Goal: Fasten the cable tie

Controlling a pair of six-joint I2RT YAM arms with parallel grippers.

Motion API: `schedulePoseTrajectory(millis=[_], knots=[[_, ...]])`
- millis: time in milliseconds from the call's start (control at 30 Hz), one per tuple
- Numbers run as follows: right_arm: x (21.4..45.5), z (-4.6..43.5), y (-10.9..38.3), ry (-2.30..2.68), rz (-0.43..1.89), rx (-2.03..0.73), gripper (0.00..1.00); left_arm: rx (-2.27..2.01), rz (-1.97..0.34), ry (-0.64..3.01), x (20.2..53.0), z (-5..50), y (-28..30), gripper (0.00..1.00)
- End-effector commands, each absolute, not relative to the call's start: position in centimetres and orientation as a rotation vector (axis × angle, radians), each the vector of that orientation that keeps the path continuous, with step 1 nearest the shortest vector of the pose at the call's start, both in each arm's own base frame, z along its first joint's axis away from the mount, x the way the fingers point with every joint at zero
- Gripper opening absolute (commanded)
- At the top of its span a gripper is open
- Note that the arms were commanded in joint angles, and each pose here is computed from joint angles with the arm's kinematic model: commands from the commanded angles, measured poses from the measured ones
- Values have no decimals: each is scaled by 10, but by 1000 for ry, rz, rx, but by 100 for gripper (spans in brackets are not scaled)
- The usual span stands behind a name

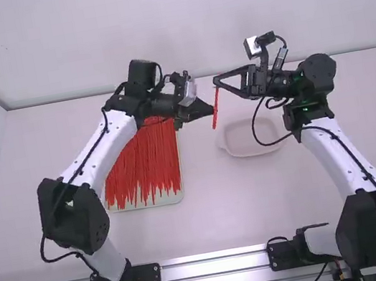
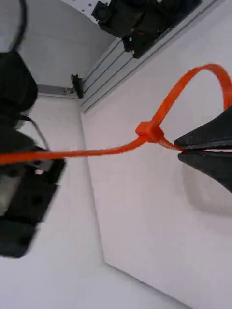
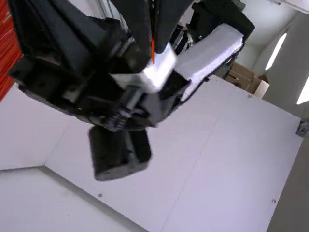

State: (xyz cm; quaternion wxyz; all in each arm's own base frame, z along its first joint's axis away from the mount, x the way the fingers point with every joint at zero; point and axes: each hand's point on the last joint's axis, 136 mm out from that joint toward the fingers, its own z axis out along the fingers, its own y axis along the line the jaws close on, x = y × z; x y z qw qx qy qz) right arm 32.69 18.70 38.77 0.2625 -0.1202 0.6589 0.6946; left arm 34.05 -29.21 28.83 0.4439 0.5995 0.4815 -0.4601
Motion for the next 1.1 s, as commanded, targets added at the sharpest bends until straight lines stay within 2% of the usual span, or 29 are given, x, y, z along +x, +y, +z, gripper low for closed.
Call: schedulePoseTrajectory(millis=[0,267,567,800,1067], knots=[[324,412,180,1722,1858,-315,0,1410,-1160,1473,353,229,-285,2],[326,412,177,1723,1851,-299,0,1363,-1229,1574,343,198,-280,2],[324,411,180,1727,1859,-312,0,1350,-1234,1580,344,200,-279,2],[320,409,181,1743,1864,-341,0,1295,-1229,1549,355,229,-264,2],[317,407,178,1759,1864,-361,0,1294,-1289,1345,344,289,-246,2]])
